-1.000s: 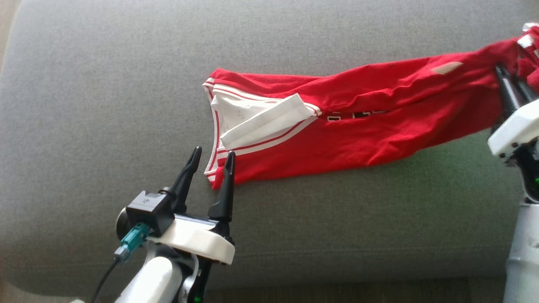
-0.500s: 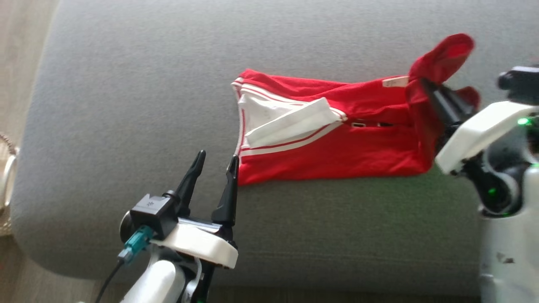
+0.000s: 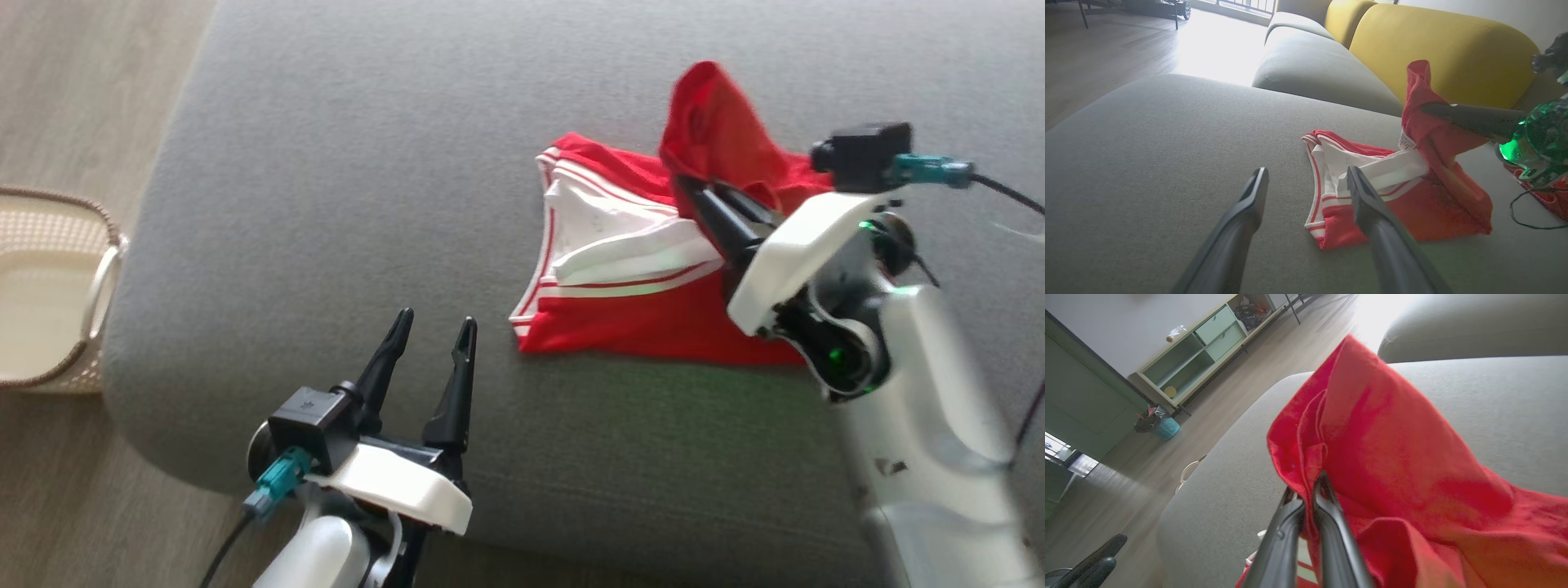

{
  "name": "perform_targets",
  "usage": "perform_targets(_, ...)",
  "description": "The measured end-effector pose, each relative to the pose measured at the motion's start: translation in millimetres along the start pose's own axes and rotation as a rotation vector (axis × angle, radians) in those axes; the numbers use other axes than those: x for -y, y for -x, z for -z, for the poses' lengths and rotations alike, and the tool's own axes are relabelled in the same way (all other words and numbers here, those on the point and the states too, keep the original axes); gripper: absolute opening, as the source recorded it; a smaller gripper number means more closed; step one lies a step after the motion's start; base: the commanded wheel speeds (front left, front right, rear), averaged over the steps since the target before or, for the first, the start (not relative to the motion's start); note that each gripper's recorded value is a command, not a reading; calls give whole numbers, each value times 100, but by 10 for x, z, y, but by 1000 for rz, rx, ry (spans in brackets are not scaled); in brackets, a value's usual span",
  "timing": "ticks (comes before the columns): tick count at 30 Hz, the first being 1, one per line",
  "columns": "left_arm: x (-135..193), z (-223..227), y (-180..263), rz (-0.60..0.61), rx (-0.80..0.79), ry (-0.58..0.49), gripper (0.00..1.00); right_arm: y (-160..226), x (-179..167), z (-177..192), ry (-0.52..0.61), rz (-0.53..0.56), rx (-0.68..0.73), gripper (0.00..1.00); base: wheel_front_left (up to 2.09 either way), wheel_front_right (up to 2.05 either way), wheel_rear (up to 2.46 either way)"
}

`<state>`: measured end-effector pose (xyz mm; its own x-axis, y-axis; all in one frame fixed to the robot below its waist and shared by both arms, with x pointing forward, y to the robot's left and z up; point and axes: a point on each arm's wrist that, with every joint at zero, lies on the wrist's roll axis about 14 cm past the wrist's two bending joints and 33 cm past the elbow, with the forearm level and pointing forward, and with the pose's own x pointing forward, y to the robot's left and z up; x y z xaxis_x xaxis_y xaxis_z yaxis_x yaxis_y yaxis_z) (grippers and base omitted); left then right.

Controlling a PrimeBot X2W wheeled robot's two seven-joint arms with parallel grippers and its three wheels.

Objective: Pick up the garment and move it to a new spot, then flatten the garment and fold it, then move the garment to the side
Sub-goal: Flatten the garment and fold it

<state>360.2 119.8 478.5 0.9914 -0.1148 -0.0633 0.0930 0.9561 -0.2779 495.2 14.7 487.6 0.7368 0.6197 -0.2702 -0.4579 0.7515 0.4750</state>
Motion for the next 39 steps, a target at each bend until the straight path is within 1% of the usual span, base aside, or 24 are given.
perform_targets(3, -52, -5, 33, -22, 1, 0, 100, -128, -146, 118, -4, -45, -36, 0, 0, 0, 0)
perform_targets(4, -52, -5, 33, -22, 1, 0, 100, -128, -146, 118, -4, -45, -36, 0, 0, 0, 0)
perform_targets(7, -96, -7, 57, -42, 2, 1, 100, -226, -242, 248, -5, -74, -75, 0, 0, 0, 0)
perform_targets(14, -133, 2, 82, -62, 1, 11, 100, -379, -335, 530, -27, -101, -152, 1, 0, 0, 0)
perform_targets(15, -134, 4, 82, -64, 0, 12, 100, -395, -340, 563, -34, -103, -161, 16, 0, 0, 0)
perform_targets(16, -136, 7, 81, -65, -1, 13, 100, -409, -351, 588, -43, -107, -166, 21, 0, 0, 0)
perform_targets(17, -138, 11, 80, -66, -2, 13, 100, -421, -354, 606, -52, -108, -171, 21, 0, 0, 0)
perform_targets(18, -137, 15, 77, -65, -3, 13, 100, -431, -357, 621, -57, -109, -173, 35, 0, 0, 0)
perform_targets(19, -132, 19, 74, -63, -4, 13, 100, -440, -358, 627, -61, -109, -173, 44, 0, 0, 0)
perform_targets(20, -126, 24, 70, -61, -5, 13, 100, -447, -361, 624, -72, -110, -169, 63, 0, 0, 0)
perform_targets(21, -119, 28, 67, -58, -6, 13, 100, -452, -369, 617, -81, -113, -165, 100, 0, 0, 0)
perform_targets(25, -77, 28, 44, -42, -5, 14, 100, -445, -382, 521, -126, -117, -121, 100, 0, 0, 0)
perform_targets(28, -37, 27, 17, -26, -5, 13, 100, -423, -292, 344, -115, -90, -54, 100, 0, 0, 0)
perform_targets(32, 22, 6, -19, -7, 3, 18, 100, -337, -54, 32, -50, -16, 57, 100, 0, 0, 0)
perform_targets(35, 61, 37, -12, 3, -5, 24, 100, -242, 140, -80, 23, 48, 91, 100, 0, 0, 0)
perform_targets(36, 93, 33, -29, 13, -4, 25, 100, -190, 224, -96, 60, 76, 95, 96, 0, 0, 0)
perform_targets(37, 105, 30, -37, 18, -3, 26, 100, -173, 245, -88, 84, 83, 93, 78, 0, 0, 0)
perform_targets(38, 109, 31, -42, 20, -3, 26, 100, -159, 254, -67, 100, 87, 91, 43, 0, 0, 0)
perform_targets(39, 108, 34, -44, 21, -4, 25, 100, -144, 269, -26, 119, 92, 83, 0, 0, 0, 0)
